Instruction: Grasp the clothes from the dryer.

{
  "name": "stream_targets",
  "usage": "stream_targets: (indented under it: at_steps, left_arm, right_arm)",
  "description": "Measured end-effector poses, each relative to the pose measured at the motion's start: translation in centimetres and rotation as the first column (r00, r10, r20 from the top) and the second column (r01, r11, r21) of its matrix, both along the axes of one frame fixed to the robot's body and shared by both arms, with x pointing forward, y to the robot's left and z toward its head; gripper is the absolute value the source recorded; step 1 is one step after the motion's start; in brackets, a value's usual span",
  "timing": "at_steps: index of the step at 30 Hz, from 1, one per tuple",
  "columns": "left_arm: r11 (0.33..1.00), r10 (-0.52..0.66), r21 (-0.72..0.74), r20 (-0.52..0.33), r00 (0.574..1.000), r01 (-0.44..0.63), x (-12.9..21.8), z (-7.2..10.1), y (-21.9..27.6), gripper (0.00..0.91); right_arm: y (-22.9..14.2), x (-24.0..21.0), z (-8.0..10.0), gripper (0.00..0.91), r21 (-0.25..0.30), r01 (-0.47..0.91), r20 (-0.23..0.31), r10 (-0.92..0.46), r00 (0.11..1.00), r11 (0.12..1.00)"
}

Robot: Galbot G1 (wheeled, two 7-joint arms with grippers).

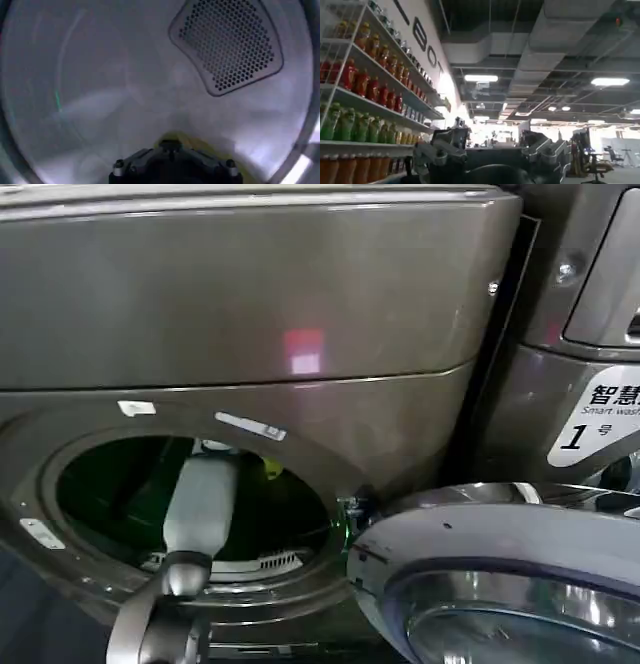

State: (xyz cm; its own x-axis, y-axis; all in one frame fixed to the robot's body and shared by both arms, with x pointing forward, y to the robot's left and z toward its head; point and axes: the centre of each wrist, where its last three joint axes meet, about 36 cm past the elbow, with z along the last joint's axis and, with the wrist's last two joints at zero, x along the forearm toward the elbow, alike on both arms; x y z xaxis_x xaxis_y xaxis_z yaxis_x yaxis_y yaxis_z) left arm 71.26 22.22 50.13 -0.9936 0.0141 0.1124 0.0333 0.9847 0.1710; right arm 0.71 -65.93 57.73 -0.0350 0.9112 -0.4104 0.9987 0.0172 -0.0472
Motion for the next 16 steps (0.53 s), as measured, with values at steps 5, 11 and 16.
stream_targets:
  at_steps: [5, 11, 16]
  left_arm:
    - [1.0, 0.013, -0.018, -0.001, 1.0, -0.013, -0.1, -0.1, -0.2, 0.0]
    - [0.999, 0.024, -0.021, -0.002, 1.0, -0.024, -0.2, -0.3, 0.0, 0.0]
    - [0.999, 0.031, -0.023, -0.001, 1.0, -0.031, -0.2, -0.3, 0.1, 0.0]
  right_arm:
    - [0.3, -0.4, 0.6, 0.907, 0.001, 0.014, 0.013, -0.014, 1.0, 1.0]
    - [0.3, -0.8, 1.0, 0.907, 0.011, 0.038, 0.024, -0.039, 0.999, 0.999]
    - [0.4, -0.9, 1.2, 0.907, 0.02, 0.051, 0.026, -0.051, 0.998, 0.999]
